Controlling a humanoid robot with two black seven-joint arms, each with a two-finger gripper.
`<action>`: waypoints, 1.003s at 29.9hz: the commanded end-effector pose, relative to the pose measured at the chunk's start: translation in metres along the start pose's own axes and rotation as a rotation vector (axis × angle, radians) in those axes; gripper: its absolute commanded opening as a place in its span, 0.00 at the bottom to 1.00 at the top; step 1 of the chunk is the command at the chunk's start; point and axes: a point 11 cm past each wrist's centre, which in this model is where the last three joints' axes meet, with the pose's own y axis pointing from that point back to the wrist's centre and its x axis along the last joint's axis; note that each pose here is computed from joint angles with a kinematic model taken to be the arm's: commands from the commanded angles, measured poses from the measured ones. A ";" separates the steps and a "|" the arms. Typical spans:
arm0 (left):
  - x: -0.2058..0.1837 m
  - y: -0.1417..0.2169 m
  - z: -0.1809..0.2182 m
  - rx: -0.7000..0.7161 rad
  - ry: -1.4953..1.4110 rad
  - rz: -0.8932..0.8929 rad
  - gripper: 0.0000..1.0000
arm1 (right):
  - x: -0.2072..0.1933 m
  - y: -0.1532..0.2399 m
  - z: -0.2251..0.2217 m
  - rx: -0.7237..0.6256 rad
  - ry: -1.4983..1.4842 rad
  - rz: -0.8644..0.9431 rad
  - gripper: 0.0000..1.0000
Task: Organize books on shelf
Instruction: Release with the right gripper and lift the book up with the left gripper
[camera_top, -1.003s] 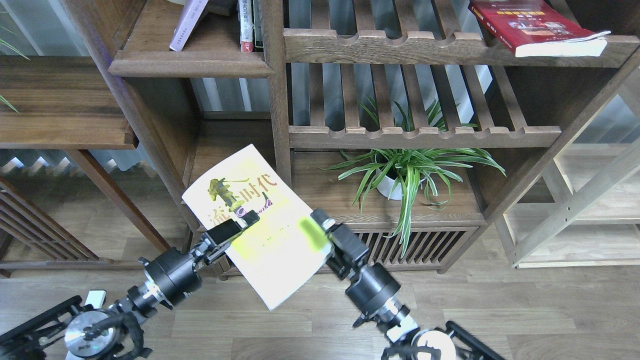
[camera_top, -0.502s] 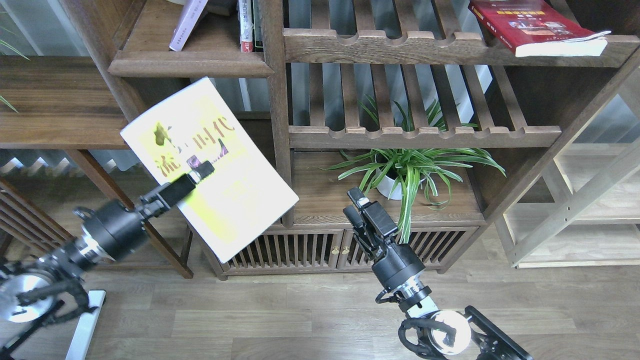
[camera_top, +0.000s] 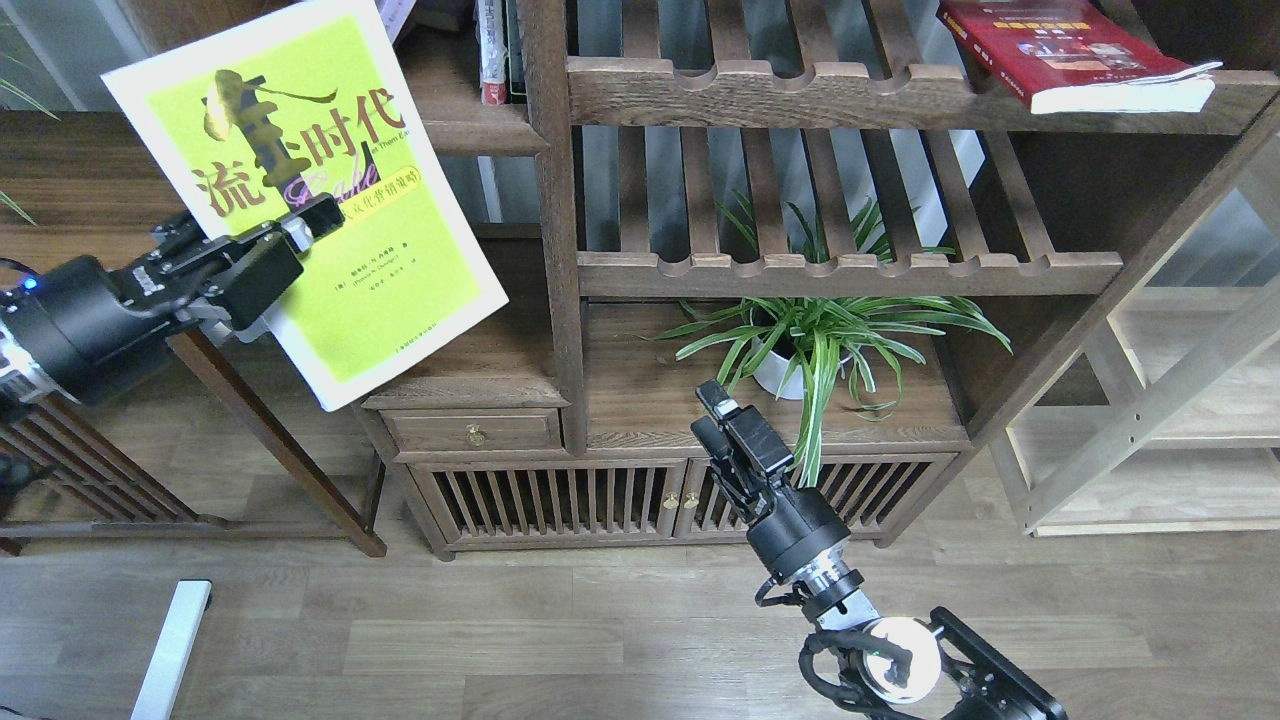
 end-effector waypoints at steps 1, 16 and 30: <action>0.008 0.007 0.020 -0.032 -0.067 0.043 0.03 | -0.001 -0.002 0.001 -0.007 0.002 -0.002 0.81; 0.020 0.023 0.066 -0.062 -0.172 0.120 0.02 | -0.003 -0.010 0.003 -0.034 0.019 -0.009 0.81; 0.022 0.001 0.086 -0.074 -0.328 0.165 0.02 | -0.019 -0.030 0.005 -0.078 0.049 -0.061 0.81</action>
